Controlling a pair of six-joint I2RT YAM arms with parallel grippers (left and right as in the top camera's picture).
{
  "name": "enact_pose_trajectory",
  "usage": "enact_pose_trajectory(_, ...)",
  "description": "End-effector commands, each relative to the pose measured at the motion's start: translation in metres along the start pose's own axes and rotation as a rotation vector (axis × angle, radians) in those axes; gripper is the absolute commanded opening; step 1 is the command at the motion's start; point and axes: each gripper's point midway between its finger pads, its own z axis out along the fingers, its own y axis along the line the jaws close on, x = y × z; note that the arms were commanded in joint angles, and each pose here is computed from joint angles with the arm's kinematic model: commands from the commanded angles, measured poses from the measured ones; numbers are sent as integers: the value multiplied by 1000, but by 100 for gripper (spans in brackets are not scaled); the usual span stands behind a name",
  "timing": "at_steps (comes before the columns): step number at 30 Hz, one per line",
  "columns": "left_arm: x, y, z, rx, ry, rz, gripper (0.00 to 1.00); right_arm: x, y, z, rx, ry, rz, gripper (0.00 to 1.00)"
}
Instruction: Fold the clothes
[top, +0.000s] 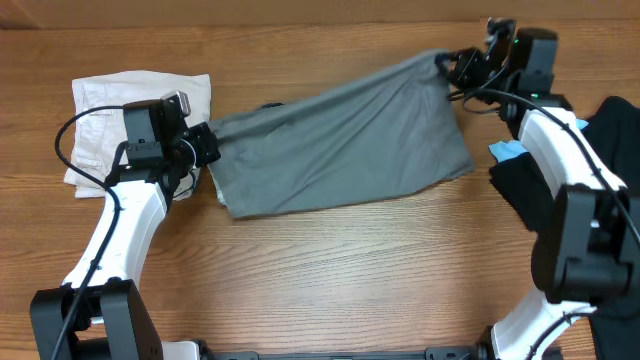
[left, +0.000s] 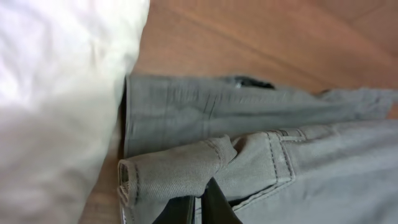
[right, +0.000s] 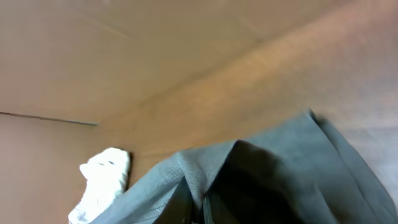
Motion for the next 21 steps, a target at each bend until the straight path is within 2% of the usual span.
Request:
enact_pose_trajectory(1,-11,3,-1,-17,-34,-12,6,-21,-9,-8,58,-75,-20,4)
enact_pose_trajectory(3,-12,6,0,-35,-42,-12,13,-21,-22,-6,106,-85,-8,4)
enact_pose_trajectory(5,-13,8,3,-41,-44,-12,14,-17,-28,-2,114,-76,0,4)
enact_pose_trajectory(11,-17,10,17,-25,-63,-32,15,-11,-35,8,124,-66,3,4)
enact_pose_trajectory(12,-17,10,19,-23,-63,-45,15,-11,-35,9,124,-65,3,9)
enact_pose_trajectory(13,-16,12,20,-25,-58,-73,15,-9,-36,10,124,-61,4,27)
enact_pose_trajectory(14,-15,12,21,-23,-54,-89,18,-8,-36,10,127,-55,8,59)
enact_pose_trajectory(15,-14,9,21,-10,-48,-91,22,-5,-38,10,133,-46,15,77)
enact_pose_trajectory(16,-13,8,21,-3,-43,-87,26,-3,-39,10,137,-39,20,84)
enact_pose_trajectory(17,-10,7,21,5,-31,-85,34,0,-41,10,145,-27,30,87)
enact_pose_trajectory(21,5,10,21,-8,33,-105,48,10,-55,3,186,15,82,87)
